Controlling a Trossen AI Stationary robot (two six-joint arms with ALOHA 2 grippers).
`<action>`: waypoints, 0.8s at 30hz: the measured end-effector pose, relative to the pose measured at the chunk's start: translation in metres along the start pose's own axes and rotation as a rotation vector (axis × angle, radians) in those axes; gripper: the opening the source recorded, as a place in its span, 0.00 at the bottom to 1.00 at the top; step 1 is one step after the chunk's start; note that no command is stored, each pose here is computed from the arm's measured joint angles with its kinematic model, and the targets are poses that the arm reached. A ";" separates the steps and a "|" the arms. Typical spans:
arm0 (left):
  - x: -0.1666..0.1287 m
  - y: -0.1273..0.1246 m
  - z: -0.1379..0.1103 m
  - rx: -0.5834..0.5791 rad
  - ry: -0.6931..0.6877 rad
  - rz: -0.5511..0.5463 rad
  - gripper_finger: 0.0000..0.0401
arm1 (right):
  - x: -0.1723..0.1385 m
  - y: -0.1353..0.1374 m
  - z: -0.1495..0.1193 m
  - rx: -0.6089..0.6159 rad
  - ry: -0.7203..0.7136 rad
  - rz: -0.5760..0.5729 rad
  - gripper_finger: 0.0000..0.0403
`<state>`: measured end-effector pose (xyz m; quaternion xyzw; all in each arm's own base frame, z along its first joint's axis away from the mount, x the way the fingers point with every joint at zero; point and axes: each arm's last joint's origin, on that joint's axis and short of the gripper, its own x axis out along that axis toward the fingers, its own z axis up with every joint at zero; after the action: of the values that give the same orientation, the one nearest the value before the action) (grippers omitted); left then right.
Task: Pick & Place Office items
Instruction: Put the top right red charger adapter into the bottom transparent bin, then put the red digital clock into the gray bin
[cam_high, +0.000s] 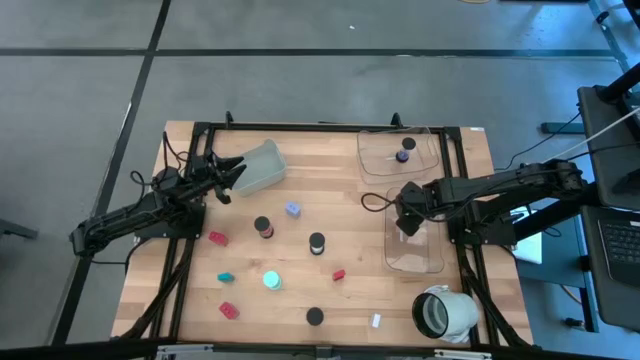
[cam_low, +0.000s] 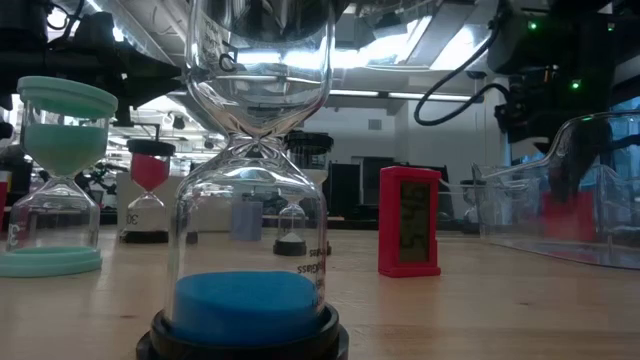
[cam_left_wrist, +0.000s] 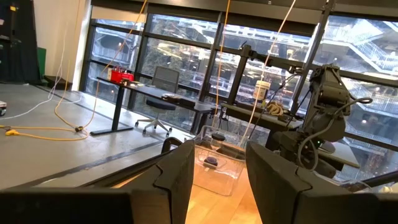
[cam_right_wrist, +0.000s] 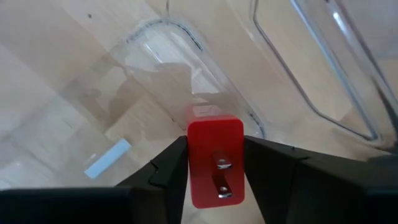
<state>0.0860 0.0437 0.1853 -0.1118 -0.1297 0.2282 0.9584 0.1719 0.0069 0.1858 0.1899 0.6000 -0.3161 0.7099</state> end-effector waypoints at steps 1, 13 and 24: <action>0.000 0.000 0.000 0.000 0.000 0.000 0.35 | 0.000 0.000 0.000 0.000 -0.002 0.002 0.34; 0.000 0.000 0.000 0.000 0.000 0.001 0.35 | 0.000 0.001 0.001 -0.001 -0.009 0.009 0.42; 0.000 0.000 0.000 0.000 0.000 0.001 0.35 | -0.010 0.003 0.005 -0.013 -0.008 0.024 0.57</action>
<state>0.0860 0.0438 0.1853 -0.1121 -0.1298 0.2287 0.9583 0.1768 0.0075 0.1965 0.1914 0.5968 -0.3044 0.7174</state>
